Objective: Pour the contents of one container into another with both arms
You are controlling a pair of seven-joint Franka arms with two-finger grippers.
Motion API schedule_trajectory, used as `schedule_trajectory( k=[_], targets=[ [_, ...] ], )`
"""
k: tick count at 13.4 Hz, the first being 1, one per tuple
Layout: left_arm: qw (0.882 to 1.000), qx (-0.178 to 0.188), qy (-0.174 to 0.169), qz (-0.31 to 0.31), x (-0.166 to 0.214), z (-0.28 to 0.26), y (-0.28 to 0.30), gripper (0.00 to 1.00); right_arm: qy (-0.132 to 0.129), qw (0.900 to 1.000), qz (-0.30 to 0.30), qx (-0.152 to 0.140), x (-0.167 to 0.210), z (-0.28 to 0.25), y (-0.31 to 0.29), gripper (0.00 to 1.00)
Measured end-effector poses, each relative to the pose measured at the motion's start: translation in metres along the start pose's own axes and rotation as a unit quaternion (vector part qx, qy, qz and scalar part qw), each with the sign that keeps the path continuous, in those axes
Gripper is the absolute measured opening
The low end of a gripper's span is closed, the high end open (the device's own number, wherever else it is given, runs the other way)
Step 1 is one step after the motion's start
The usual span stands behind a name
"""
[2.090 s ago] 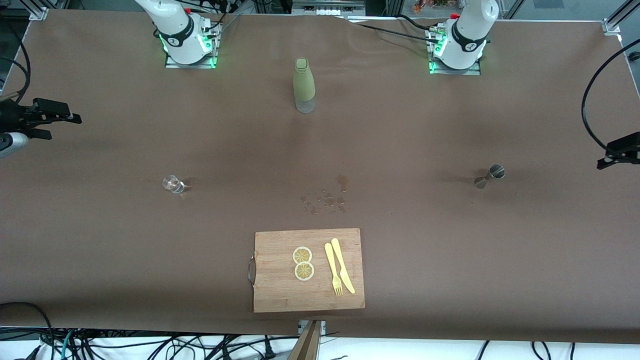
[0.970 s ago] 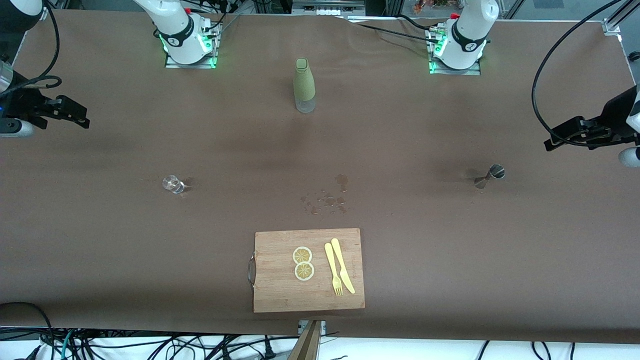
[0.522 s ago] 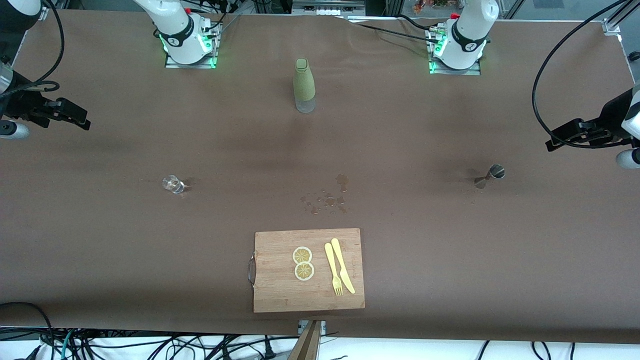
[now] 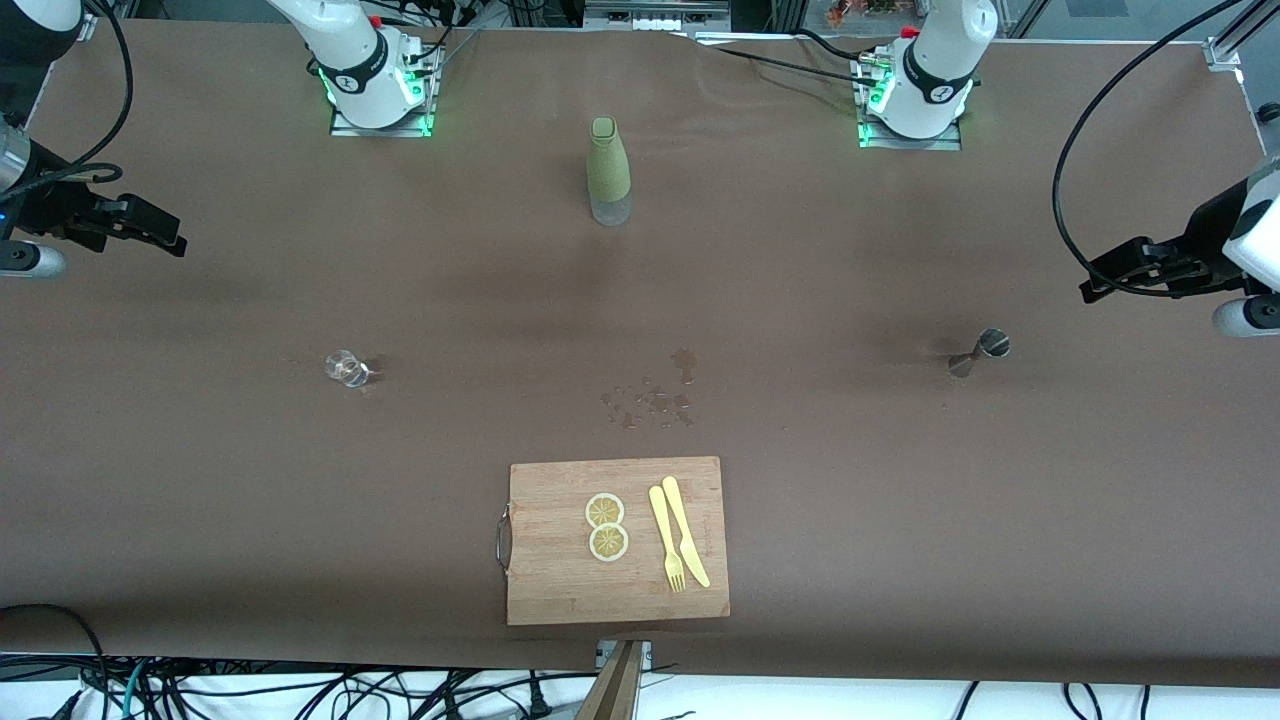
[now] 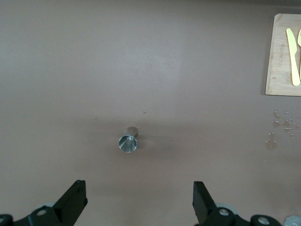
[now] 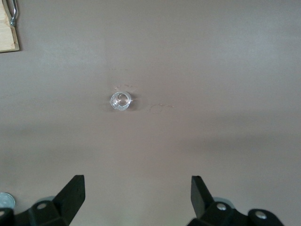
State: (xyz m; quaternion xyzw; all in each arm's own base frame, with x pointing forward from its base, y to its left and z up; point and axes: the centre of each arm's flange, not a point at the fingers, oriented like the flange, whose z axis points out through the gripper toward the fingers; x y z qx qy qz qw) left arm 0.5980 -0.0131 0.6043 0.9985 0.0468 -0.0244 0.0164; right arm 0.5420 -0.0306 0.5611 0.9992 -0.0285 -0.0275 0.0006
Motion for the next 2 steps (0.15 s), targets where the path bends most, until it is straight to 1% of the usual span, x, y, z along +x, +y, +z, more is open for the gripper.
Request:
schedule_trajectory(
  k=[2],
  targets=[
    [1.000,0.000,0.000,0.004,-0.0005,0.0003,0.0051,1.00,0.000,1.000,0.001,0.000,-0.0001,0.0000,0.0000,1.00]
  ],
)
